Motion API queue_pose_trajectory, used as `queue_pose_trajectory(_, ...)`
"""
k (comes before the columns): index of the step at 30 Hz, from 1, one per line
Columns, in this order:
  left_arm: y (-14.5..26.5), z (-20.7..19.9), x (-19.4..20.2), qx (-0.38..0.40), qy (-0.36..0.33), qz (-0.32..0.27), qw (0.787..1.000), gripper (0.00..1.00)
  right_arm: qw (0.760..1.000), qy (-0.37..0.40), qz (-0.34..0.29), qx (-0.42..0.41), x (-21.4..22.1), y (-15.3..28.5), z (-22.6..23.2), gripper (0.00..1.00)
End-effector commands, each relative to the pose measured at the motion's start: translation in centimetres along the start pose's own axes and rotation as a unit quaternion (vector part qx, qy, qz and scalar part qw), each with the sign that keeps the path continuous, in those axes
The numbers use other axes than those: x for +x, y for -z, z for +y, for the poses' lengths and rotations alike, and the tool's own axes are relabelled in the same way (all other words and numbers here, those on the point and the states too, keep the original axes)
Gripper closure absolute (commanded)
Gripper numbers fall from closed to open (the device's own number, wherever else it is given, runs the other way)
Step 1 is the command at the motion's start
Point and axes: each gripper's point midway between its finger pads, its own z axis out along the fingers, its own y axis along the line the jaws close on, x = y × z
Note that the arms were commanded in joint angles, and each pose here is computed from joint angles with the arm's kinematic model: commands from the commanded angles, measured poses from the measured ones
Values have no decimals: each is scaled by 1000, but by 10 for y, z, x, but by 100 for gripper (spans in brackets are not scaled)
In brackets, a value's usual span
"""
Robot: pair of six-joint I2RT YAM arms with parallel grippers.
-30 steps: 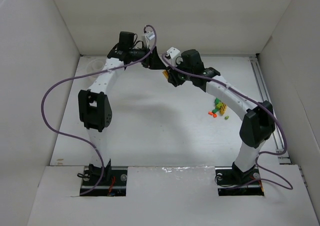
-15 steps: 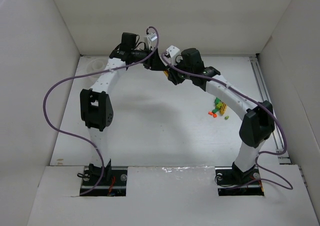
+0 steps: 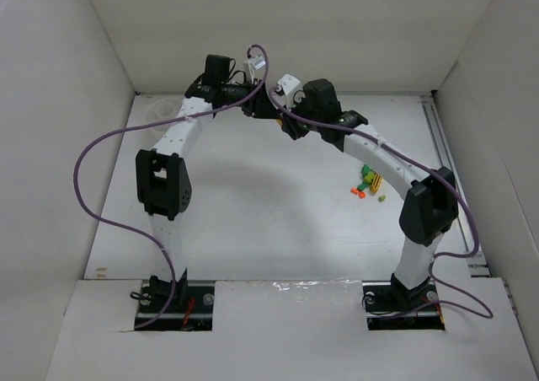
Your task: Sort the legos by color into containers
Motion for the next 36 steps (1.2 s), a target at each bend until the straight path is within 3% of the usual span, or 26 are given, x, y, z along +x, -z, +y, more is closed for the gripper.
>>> queue_pose_trajectory(1, 3, -17, -17, 19, -35, -12, 999, 65, 998, 18, -52, 2, -37, 3, 1, 91)
queue_pose_trajectory(10, 1, -14, -16, 19, -35, -12, 999, 63, 998, 32, -52, -1, -35, 3, 6, 91)
queue_pose_trajectory(16, 1, -11, -16, 12, -34, -13, 999, 96, 998, 31, -47, -3, -31, 2, 7, 91)
queue_pose_trajectory(18, 1, -7, -17, 0, -30, -14, 999, 100, 998, 32, -52, 4, -34, 1, 4, 84)
queue_pose_trajectory(19, 0, -4, -14, -5, -25, -12, 1000, 100, 999, 26, -47, 3, -28, 3, 6, 75)
queue_pose_trajectory(20, 2, -6, -20, -11, -36, -19, 999, 100, 998, 22, -54, 9, -31, 6, 4, 55)
queue_pose_trajectory(23, 7, -9, -20, -25, -25, -26, 999, 100, 998, 6, -66, 21, -28, 14, 0, 30)
queue_pose_trajectory(24, 15, -2, -26, -36, -26, -38, 998, 100, 998, 3, -60, 23, -22, 13, -4, 26)
queue_pose_trajectory(33, 82, 50, -37, -186, -9, -83, 979, 100, 997, -44, -37, 49, 15, 35, -40, 20)
queue_pose_trajectory(36, 129, 80, -32, -274, -5, -108, 956, 100, 996, -62, -21, 53, 27, 38, -55, 20)
